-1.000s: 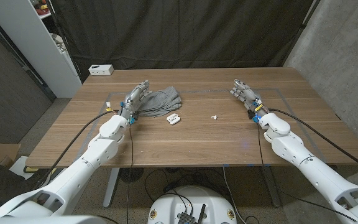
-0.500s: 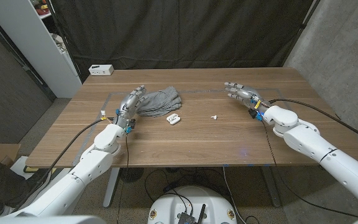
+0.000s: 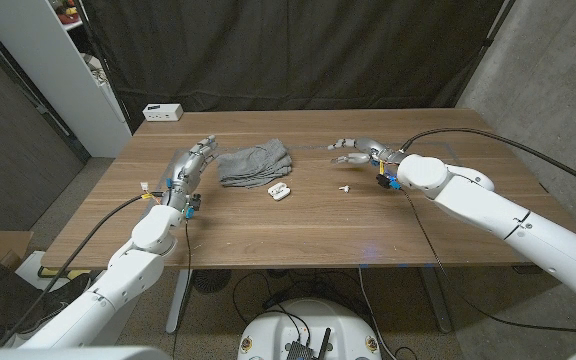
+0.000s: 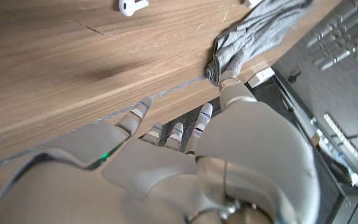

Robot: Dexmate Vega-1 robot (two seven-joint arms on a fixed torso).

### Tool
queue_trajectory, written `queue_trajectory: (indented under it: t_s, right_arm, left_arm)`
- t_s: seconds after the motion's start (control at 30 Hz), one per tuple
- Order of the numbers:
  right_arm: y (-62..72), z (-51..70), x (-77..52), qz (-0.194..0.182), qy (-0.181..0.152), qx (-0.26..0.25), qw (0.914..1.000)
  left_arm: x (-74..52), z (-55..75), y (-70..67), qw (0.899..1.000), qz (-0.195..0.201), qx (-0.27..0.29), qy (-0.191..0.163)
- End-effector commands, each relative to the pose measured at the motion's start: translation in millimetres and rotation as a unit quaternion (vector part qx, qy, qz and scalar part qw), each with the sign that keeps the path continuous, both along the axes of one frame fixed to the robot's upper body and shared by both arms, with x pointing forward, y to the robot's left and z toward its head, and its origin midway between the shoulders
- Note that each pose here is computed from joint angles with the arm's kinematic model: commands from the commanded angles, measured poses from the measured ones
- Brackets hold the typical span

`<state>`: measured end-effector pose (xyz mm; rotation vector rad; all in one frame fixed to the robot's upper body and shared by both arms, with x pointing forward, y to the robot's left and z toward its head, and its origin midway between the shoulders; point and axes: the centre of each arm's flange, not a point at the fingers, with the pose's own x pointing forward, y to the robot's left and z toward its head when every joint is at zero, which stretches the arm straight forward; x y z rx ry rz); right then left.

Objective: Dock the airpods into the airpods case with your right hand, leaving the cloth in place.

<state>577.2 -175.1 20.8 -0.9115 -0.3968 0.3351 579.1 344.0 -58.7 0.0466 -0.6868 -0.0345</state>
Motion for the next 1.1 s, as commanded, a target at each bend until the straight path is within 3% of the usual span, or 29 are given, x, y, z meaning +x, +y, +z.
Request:
queue_trajectory:
  t_s: [0.03, 0.2, 0.4, 0.73, 1.1]
  right_arm:
    - [63.2, 1.7, -5.6, -0.001, -0.013, -0.144, 0.9896]
    - [82.7, -1.4, -3.7, 0.008, -0.022, -0.181, 0.9833]
    - [92.7, -2.5, 6.7, 0.008, -0.022, -0.22, 0.9751]
    - [118.4, -10.3, 24.3, 0.017, -0.009, -0.283, 0.9588]
    - [141.4, -7.5, 42.8, 0.016, 0.021, -0.324, 0.9455]
  left_arm:
    - [2.6, 6.0, 22.2, 1.0, 0.011, 0.007, -0.015]
    - [8.6, 3.9, 23.8, 1.0, 0.003, -0.005, -0.017]
    - [12.7, 5.6, 18.7, 1.0, 0.004, -0.007, -0.02]
    - [14.0, 3.4, 13.8, 1.0, 0.005, 0.004, -0.015]
    - [13.6, 0.0, 12.3, 1.0, 0.009, 0.002, -0.011]
